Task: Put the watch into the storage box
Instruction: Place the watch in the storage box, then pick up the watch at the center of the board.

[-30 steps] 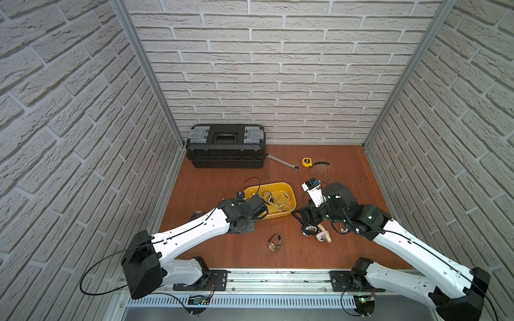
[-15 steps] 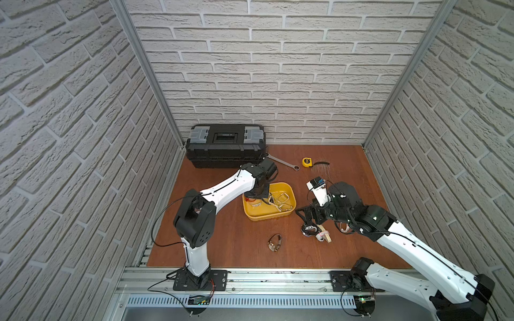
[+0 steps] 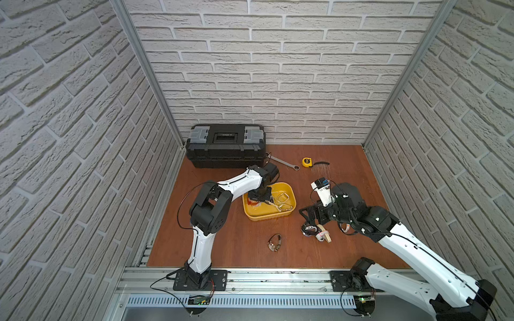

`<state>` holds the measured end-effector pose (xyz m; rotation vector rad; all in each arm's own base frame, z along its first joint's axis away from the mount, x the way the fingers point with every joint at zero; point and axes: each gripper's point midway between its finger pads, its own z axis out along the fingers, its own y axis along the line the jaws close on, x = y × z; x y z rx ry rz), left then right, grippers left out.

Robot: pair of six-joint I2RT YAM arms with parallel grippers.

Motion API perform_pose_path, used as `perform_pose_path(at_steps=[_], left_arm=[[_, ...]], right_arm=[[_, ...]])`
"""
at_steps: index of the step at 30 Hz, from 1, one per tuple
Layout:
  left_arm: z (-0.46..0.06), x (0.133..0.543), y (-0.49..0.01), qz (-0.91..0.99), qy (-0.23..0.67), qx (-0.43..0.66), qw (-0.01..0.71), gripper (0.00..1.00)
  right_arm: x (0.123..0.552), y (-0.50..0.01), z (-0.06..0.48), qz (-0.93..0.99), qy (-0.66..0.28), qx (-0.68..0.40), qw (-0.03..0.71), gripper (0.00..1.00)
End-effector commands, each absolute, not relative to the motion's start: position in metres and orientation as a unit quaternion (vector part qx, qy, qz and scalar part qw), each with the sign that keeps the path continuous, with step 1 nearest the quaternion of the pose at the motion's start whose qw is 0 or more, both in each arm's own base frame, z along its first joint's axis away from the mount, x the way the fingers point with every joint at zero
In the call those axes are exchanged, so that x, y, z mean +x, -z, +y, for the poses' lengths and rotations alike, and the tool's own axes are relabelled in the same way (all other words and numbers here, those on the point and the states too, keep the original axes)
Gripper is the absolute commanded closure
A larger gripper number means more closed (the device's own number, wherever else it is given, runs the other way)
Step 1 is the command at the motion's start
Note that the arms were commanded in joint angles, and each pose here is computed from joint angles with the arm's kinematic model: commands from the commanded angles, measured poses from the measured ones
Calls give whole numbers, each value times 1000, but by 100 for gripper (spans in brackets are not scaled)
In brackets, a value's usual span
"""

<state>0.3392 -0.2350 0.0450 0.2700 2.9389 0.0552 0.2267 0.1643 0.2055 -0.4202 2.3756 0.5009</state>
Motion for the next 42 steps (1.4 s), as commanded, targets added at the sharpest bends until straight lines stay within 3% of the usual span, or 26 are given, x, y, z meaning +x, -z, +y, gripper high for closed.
perform_pose_path(at_steps=[1, 4, 11, 20, 26, 35, 42], left_arm=[[-237, 340, -62, 989, -9, 93, 115, 68], [-241, 339, -78, 987, -3, 96, 131, 57], [-246, 338, -117, 981, 5, 99, 165, 45], [-269, 320, -185, 959, 50, 142, 241, 28], [-301, 266, -227, 920, 130, 210, 303, 2], [-295, 188, -215, 899, 168, 245, 321, 2], [-288, 165, -203, 899, 170, 242, 324, 2]], right_arm=[[230, -194, 156, 920, -193, -128, 315, 0], [231, -189, 153, 924, -195, -118, 307, 0], [230, -179, 141, 933, -182, -96, 293, 0], [216, -131, 124, 963, -179, -34, 200, 8], [189, -102, 122, 975, -186, 7, 125, 16], [160, -86, 120, 957, -239, 109, 123, 26], [163, -71, 117, 946, -249, 146, 144, 30]])
